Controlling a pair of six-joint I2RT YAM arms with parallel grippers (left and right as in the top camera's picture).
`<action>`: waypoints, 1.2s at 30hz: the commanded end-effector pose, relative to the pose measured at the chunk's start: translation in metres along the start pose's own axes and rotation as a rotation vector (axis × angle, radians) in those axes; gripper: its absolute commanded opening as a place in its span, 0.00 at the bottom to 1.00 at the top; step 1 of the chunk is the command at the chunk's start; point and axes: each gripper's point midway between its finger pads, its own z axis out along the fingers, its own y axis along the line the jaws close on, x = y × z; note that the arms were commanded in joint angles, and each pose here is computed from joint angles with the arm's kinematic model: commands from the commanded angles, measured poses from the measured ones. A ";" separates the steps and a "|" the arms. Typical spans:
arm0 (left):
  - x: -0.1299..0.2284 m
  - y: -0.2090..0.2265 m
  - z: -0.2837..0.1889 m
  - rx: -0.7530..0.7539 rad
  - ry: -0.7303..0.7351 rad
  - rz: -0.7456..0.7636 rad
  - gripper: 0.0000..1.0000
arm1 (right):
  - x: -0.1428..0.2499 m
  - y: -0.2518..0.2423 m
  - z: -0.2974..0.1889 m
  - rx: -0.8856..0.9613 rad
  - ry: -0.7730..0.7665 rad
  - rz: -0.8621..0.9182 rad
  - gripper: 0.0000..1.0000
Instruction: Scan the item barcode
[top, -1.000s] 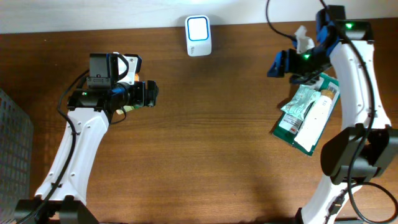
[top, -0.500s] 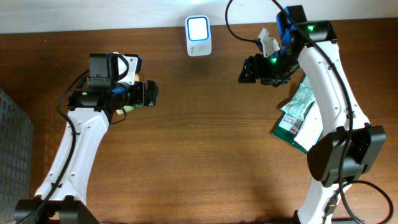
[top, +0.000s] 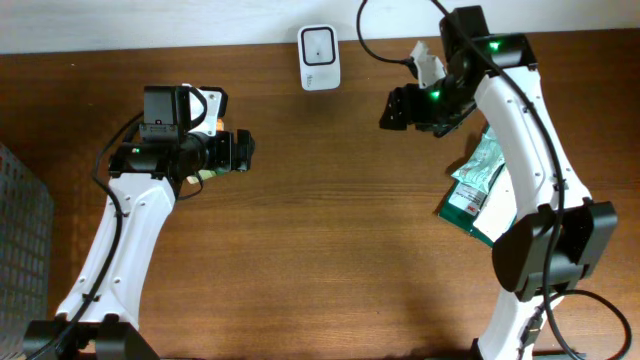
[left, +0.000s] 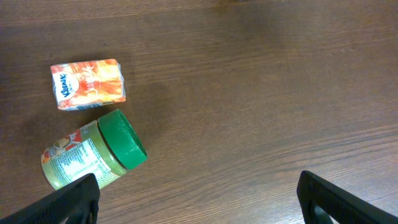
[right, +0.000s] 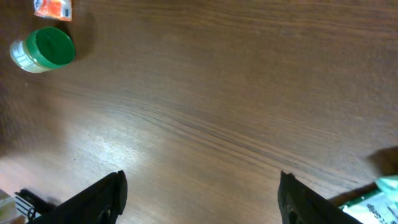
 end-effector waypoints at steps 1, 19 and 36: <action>-0.010 0.004 -0.008 -0.023 -0.036 0.013 0.99 | 0.000 0.015 0.007 -0.005 -0.002 -0.053 0.75; 0.028 0.112 0.062 -0.227 0.236 0.532 0.86 | -0.007 0.029 0.045 -0.033 0.023 -0.106 0.75; 0.082 0.058 0.116 0.147 0.281 0.420 0.79 | -0.005 0.025 0.046 -0.011 0.033 -0.101 0.75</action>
